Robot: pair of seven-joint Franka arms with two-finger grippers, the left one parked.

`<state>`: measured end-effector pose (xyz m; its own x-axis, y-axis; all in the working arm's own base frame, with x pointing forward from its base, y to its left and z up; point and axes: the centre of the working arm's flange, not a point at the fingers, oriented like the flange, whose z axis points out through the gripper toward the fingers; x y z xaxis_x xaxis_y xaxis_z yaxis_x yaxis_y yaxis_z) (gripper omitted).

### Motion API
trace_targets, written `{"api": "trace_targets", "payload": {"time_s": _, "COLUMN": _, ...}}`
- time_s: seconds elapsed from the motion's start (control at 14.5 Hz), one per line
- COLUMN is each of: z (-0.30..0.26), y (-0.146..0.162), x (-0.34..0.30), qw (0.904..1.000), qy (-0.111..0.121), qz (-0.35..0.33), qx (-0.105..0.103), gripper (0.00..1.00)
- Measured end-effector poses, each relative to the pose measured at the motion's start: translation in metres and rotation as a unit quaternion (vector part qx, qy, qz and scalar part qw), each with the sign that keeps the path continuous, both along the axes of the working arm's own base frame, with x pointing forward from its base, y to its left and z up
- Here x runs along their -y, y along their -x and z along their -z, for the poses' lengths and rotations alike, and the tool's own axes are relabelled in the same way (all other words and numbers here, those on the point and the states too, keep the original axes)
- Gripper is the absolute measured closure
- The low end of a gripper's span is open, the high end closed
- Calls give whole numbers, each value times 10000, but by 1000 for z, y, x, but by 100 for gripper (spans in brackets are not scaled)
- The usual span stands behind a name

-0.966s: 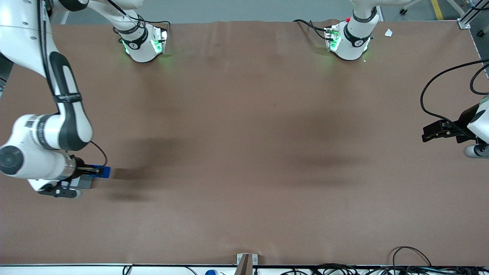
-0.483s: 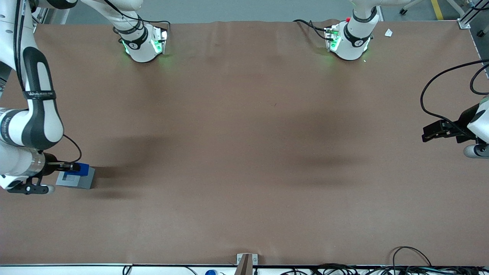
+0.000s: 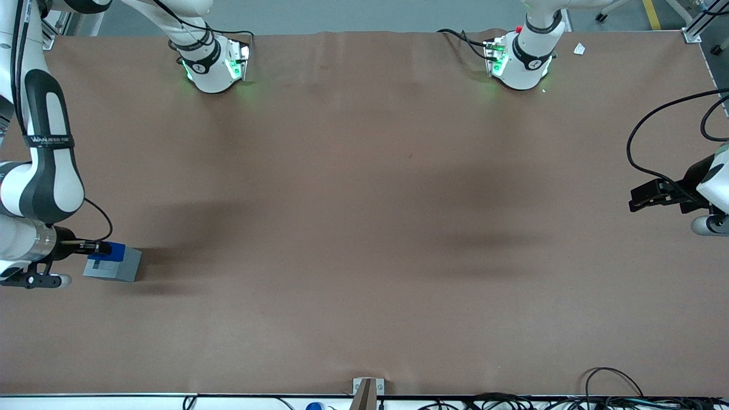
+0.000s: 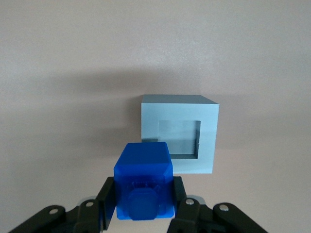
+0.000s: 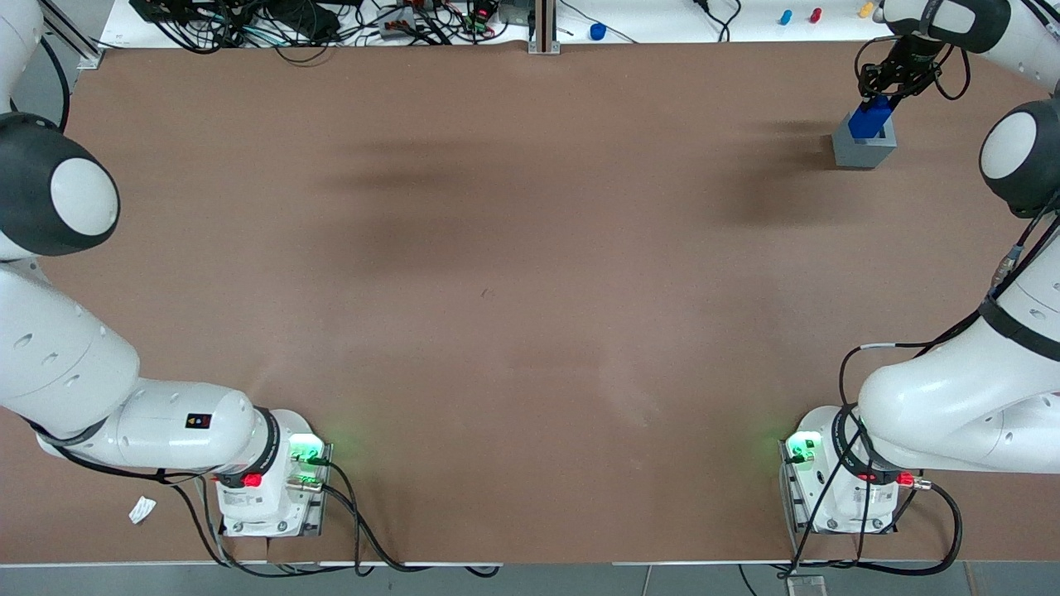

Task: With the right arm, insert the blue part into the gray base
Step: 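Align the blue cube with the base opening and lower it in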

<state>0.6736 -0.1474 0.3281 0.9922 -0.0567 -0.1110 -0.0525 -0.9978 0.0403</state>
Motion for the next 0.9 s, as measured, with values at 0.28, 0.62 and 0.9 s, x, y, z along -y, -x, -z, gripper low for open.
{"api": "trace_targets", "payload": {"time_s": 0.28, "z": -1, "y": 0, "x": 16, "qw": 9998, "qy": 27, "qz": 105, "qx": 137, "gripper": 49}}
{"api": "trace_targets", "payload": {"time_s": 0.62, "z": 2, "y": 0, "x": 32, "qw": 9993, "qy": 44, "qz": 233, "qx": 272, "gripper": 49}}
{"api": "trace_targets", "payload": {"time_s": 0.9, "z": 10, "y": 3, "x": 44, "qw": 9992, "qy": 33, "qz": 318, "qx": 249, "gripper": 49}}
